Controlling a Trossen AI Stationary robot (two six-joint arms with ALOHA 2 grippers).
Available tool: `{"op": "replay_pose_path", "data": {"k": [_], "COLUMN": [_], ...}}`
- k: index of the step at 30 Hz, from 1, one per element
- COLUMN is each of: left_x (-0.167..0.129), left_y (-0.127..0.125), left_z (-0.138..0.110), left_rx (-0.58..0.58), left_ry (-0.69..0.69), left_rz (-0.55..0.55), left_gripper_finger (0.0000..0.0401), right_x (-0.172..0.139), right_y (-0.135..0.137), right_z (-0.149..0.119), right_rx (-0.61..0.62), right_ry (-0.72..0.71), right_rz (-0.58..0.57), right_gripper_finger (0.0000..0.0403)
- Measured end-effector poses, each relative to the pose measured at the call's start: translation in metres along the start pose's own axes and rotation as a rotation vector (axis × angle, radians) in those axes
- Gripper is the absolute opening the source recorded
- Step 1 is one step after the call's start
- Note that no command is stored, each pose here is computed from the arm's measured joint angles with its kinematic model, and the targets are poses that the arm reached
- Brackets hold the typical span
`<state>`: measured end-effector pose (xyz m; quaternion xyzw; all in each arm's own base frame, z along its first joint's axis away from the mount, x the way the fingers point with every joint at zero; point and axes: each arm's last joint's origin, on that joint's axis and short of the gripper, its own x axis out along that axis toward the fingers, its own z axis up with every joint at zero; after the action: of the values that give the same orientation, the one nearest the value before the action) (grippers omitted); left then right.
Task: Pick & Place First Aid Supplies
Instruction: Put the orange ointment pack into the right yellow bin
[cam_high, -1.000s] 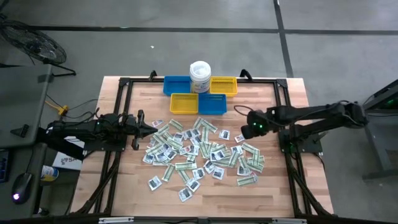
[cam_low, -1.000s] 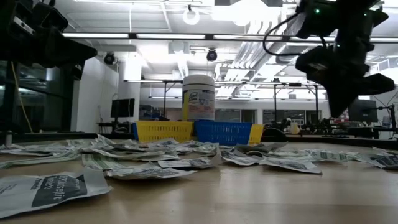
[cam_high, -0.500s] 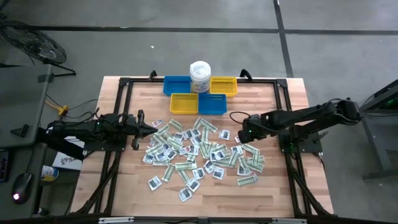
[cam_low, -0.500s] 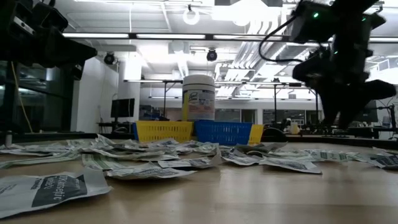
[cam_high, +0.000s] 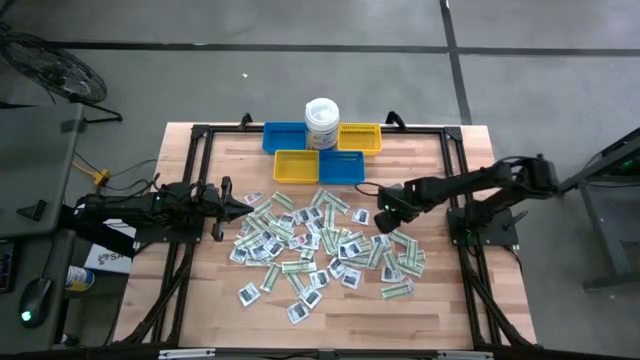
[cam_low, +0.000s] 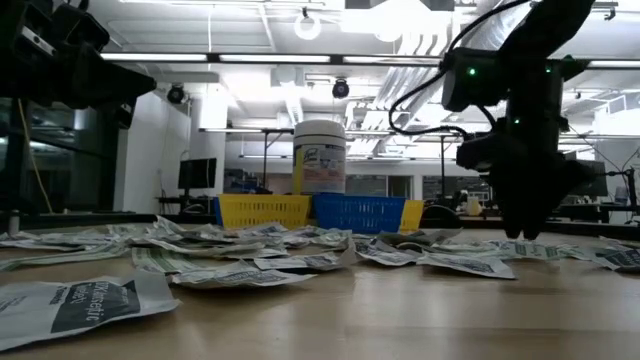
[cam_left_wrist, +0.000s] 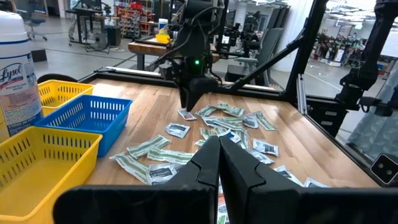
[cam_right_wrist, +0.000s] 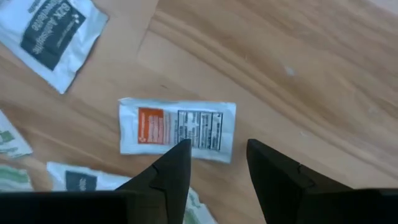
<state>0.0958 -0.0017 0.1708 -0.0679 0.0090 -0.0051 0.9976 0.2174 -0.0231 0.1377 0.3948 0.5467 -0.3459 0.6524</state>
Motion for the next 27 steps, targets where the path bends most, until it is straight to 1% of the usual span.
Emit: {"op": "replay_pose_path", "data": {"k": [4, 7, 11, 21, 23, 27], "left_x": [0.0000, 0.0000, 0.0000, 0.0000, 0.0000, 0.0000], "left_y": [0.0000, 0.0000, 0.0000, 0.0000, 0.0000, 0.0000], "left_z": [0.0000, 0.0000, -0.0001, 0.0000, 0.0000, 0.0000], "left_rx": [0.000, 0.000, 0.000, 0.000, 0.000, 0.000], "left_ry": [0.000, 0.000, 0.000, 0.000, 0.000, 0.000], "left_rz": [0.000, 0.000, 0.000, 0.000, 0.000, 0.000], "left_gripper_finger": [0.0007, 0.0007, 0.0007, 0.0007, 0.0007, 0.0007], "right_x": [0.0042, 0.0059, 0.0060, 0.0066, 0.0059, 0.0036], "right_y": [0.0021, 0.0027, 0.0022, 0.0005, 0.0005, 0.0003], "right_z": [0.0011, 0.0014, 0.0011, 0.0000, 0.0000, 0.0002], "right_rx": [-0.007, -0.007, -0.007, -0.007, -0.007, -0.003], "right_ry": [0.004, 0.011, 0.017, 0.031, 0.030, 0.033], "right_rz": [0.002, -0.001, -0.003, -0.017, -0.014, 0.008], "right_gripper_finger": [0.0149, 0.0138, 0.0108, 0.0010, 0.0003, 0.0001]}}
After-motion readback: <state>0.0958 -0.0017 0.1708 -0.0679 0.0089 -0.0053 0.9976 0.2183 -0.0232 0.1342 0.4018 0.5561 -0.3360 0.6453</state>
